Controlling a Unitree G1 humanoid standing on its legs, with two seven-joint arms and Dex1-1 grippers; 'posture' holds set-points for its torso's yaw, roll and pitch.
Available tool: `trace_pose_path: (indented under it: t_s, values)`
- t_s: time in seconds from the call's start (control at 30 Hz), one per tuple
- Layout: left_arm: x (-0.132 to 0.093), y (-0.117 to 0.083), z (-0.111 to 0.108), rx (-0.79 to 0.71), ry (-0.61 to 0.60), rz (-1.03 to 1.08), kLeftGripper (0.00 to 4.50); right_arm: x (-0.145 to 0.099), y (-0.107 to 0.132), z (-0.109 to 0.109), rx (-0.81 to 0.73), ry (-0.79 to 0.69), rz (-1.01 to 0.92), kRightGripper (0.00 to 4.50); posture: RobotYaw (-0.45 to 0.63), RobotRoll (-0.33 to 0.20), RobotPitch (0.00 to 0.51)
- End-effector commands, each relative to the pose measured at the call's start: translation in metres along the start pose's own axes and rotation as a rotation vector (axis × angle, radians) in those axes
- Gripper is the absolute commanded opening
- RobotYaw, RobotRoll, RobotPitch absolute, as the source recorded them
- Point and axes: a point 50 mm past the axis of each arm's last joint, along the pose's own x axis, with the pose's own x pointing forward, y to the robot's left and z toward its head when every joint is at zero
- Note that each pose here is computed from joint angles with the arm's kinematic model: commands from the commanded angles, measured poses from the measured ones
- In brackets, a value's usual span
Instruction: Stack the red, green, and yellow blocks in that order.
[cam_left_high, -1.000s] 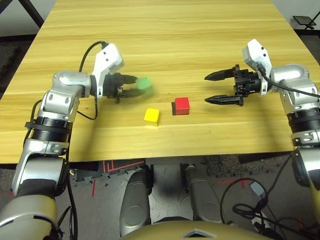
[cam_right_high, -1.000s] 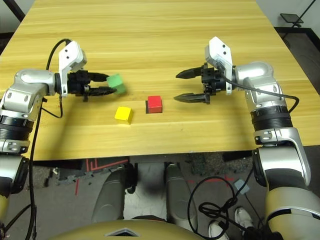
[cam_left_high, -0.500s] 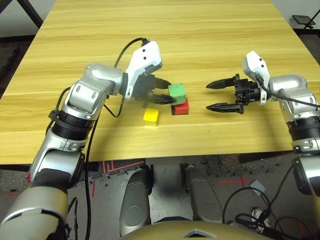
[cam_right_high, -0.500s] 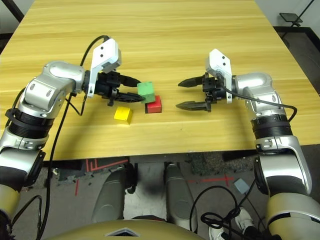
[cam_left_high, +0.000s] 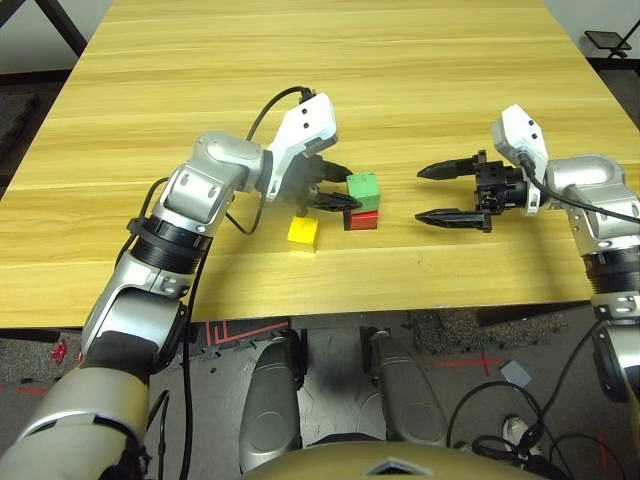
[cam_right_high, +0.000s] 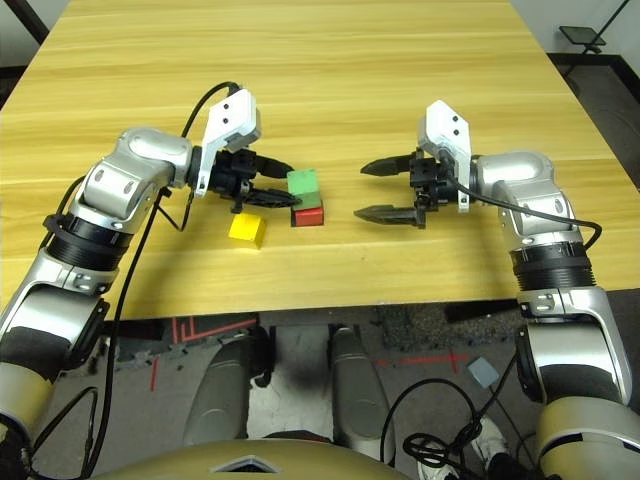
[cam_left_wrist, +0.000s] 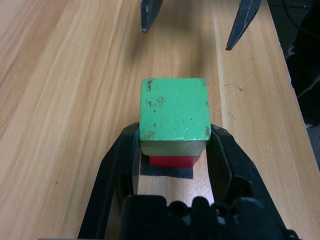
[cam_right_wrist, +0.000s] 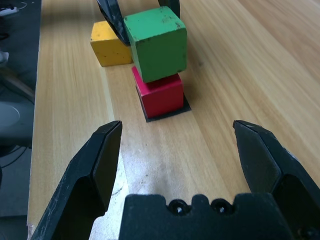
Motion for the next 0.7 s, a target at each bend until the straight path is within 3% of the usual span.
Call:
trace_pose_path:
  t_s: [0.03,0.7]
  values:
    - [0.0031,-0.0003,0.0037,0.033,0.01,-0.022,2.02,-0.0045,0.0015,0.0031,-0.008,-0.01,-0.016,4.5,0.0,0.002,0.224]
    - [0.0074,-0.0061,-0.0015,0.006,0.02,-0.042,2.02,-0.0017,-0.0013,0.0048,-0.007,-0.017,-0.021,4.5,0.0,0.004,0.237]
